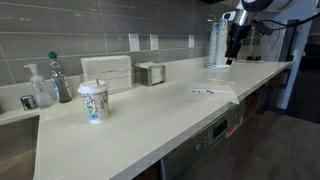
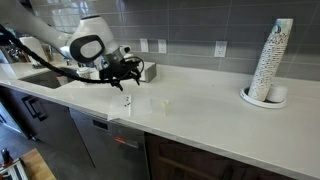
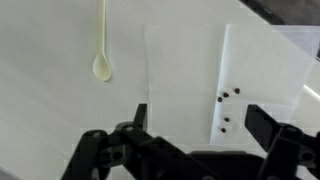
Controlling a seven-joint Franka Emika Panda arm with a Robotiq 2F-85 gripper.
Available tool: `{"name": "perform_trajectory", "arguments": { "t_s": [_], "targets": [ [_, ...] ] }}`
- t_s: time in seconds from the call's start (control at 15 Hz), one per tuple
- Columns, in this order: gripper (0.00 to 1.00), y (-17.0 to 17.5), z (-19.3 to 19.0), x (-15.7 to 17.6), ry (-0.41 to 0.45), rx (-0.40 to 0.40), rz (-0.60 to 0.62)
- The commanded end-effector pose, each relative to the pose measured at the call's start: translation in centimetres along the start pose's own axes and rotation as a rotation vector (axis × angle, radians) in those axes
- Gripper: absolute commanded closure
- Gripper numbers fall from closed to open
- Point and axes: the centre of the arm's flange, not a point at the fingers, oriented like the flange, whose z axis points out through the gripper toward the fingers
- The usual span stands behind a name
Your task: Pick up the plastic white spoon, push the topmost beam onto the napkin with the plastic white spoon, put the plastic white spoon on the right side of the kitchen counter
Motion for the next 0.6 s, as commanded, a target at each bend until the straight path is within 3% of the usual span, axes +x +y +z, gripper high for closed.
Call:
{"name": "perform_trajectory", "arguments": {
  "t_s": [0.0,0.13,0.2,0.53],
  "targets": [
    [0.0,-6.1,-4.7,0.7,-0.078,-0.037,0.012],
    [0.0,-8.0,-5.9,1.7,-0.12,-0.046,0.036],
    [0.0,-5.3,-4.4,1.6,-0.076,-0.037,0.018],
    [0.0,-7.0,-5.8,1.9,-0.097,-0.052,0.034]
  ]
}}
